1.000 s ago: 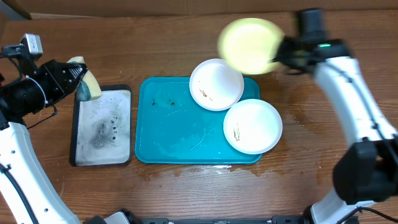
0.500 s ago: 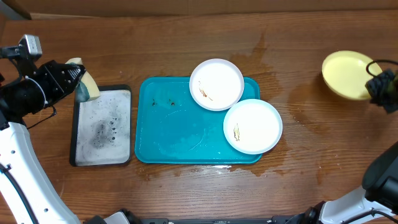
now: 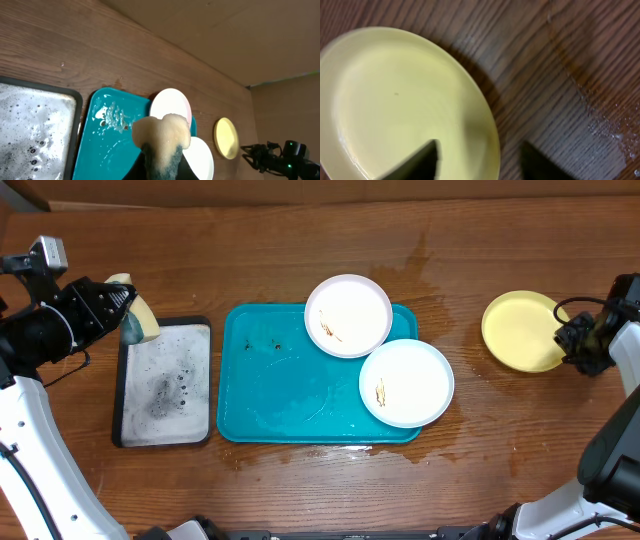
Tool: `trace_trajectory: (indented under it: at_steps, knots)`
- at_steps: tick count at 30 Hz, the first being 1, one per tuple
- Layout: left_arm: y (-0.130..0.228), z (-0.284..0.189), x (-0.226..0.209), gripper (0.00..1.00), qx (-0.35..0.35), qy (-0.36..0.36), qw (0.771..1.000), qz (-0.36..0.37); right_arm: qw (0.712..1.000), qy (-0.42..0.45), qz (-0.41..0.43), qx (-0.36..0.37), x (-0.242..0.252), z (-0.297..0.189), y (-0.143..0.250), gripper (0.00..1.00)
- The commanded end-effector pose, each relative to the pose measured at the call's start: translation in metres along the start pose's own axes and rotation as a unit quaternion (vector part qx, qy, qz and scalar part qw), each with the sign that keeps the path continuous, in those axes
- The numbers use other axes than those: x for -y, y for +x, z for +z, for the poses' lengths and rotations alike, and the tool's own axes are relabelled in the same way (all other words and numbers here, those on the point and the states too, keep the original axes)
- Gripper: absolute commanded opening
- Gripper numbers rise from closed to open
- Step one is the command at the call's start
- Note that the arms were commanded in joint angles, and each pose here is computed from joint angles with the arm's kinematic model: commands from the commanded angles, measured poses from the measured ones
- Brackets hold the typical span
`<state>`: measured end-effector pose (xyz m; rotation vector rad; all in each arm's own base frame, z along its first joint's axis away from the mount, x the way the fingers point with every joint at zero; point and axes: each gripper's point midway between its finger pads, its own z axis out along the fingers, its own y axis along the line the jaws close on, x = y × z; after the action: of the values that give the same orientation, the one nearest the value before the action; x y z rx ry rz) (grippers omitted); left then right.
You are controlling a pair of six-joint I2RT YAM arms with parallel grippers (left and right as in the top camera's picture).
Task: Clean dirty plates on tray and stack at the side
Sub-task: 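Carry the yellow plate right and set it on the table with the right gripper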
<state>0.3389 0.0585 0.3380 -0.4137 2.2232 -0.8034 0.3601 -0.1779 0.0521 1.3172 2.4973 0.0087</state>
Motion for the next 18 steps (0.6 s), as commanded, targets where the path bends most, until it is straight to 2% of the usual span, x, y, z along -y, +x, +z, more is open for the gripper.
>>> trace_trajectory:
  at_steps: [1, 5, 6, 9, 15, 18]
  knots:
    - [-0.004, -0.002, 0.006, 0.04, 0.006, -0.001, 1.0, 0.01, 0.999, -0.01, -0.026, -0.021, -0.004, -0.005, 0.005, 0.73]
    - [-0.004, -0.002, -0.002, 0.04, 0.007, -0.025, 1.0, 0.008, 0.995, -0.045, -0.064, -0.065, -0.023, -0.026, 0.016, 0.7]
    - [-0.004, -0.001, -0.004, 0.04, 0.006, -0.029, 1.0, 0.008, 0.991, -0.06, -0.082, -0.082, -0.031, -0.034, 0.023, 0.67]
    - [-0.002, 0.002, 0.001, 0.04, 0.001, -0.024, 1.0, 0.013, 0.978, -0.083, -0.133, -0.135, -0.053, -0.051, 0.053, 0.66]
    - [0.002, 0.01, 0.007, 0.05, -0.009, -0.024, 0.999, 0.026, 0.948, -0.064, -0.232, -0.208, -0.076, -0.062, 0.123, 0.68]
    - [0.003, 0.013, 0.006, 0.04, -0.012, -0.035, 0.999, 0.031, 0.936, -0.027, -0.28, -0.211, -0.077, -0.063, 0.144, 0.66]
